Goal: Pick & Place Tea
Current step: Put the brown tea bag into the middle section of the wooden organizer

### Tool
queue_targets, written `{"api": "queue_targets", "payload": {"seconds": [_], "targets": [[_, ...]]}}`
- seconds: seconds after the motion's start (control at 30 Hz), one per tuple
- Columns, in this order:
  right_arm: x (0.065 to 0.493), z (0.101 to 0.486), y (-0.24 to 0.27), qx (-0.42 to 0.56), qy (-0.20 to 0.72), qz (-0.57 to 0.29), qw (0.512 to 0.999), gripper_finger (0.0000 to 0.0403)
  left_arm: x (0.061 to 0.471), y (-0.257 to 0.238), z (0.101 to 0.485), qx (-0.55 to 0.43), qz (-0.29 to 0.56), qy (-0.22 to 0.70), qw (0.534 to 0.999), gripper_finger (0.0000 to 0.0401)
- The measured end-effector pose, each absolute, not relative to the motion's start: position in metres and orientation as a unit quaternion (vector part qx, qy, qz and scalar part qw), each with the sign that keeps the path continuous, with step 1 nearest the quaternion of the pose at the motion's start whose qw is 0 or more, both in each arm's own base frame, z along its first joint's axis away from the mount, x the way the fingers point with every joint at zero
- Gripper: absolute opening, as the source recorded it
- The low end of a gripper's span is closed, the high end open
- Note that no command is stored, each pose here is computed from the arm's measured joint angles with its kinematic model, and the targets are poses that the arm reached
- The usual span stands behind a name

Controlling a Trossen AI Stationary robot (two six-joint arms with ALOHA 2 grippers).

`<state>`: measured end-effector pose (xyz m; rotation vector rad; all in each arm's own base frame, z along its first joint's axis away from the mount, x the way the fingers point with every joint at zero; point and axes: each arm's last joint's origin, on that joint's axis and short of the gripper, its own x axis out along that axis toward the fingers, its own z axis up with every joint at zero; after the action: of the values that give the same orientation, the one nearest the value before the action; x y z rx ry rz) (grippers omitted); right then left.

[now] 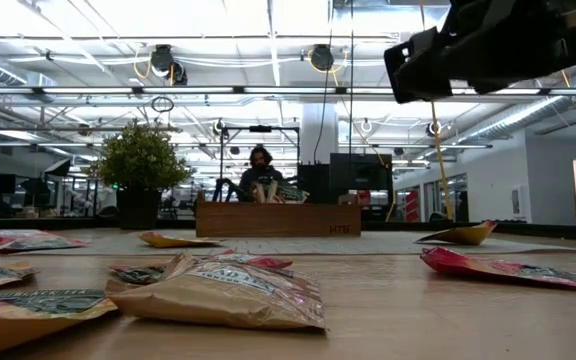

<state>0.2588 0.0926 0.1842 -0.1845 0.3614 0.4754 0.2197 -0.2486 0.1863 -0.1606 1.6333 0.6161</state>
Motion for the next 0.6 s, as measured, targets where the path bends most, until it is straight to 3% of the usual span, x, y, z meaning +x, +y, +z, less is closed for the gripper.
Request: {"api": "queue_targets", "payload": {"seconds": [0.13, 0.23, 0.4, 0.6], "targets": [[0.263, 0.189, 0.085, -0.098, 0.156, 0.165, 0.969, 0.0144, 0.241, -0.226, 0.205, 0.093, 0.278, 0.626, 0.723, 0.0016], [0.267, 0.19, 0.074, -0.104, 0.156, 0.091, 0.978, 0.0144, 0.257, -0.206, 0.209, 0.226, 0.275, 0.573, 0.738, 0.0016], [0.28, 0.192, 0.045, -0.055, 0.122, 0.025, 0.991, 0.0144, 0.289, -0.164, 0.211, 0.37, 0.293, 0.523, 0.71, 0.0023], [0.289, 0.19, -0.01, 0.011, 0.094, 0.026, 0.995, 0.0144, 0.324, -0.126, 0.213, 0.475, 0.315, 0.481, 0.667, 0.0015]]}}
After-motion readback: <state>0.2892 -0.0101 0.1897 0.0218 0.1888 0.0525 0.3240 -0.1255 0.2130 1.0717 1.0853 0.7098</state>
